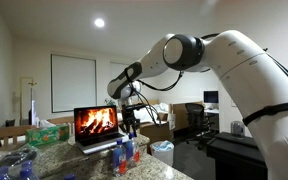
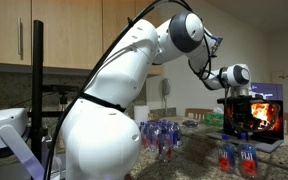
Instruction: Move the three bottles of water to the left
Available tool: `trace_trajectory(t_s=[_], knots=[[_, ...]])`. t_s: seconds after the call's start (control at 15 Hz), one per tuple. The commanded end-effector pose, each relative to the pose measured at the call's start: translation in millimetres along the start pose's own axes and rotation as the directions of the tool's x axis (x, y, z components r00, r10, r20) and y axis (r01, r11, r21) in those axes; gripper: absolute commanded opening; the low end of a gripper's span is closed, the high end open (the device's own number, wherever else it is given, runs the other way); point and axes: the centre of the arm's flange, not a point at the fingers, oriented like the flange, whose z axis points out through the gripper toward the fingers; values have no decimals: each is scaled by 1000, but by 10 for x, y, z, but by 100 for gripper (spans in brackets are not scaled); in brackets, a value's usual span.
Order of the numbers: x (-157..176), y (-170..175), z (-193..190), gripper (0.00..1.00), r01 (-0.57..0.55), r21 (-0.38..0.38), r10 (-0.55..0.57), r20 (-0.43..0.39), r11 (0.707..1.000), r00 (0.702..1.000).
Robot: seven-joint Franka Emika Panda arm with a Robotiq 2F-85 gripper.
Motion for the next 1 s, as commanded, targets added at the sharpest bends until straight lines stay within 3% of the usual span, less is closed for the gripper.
trace_trajectory(t_s=[0.0,0.2,0.47,0.73,0.93], knots=[[-408,208,-602,15,47,-53,-51,-62,997,997],[-706,338,-1236,14,128,-80,-137,-124,989,983],[-1150,341,-2070,15,324,-102,-339,-219,941,915],[-1320,-114,-2510,15,504,-152,-526,-237,850,817],[-1275,-696,-2503,15,620,-199,-651,-211,759,729]])
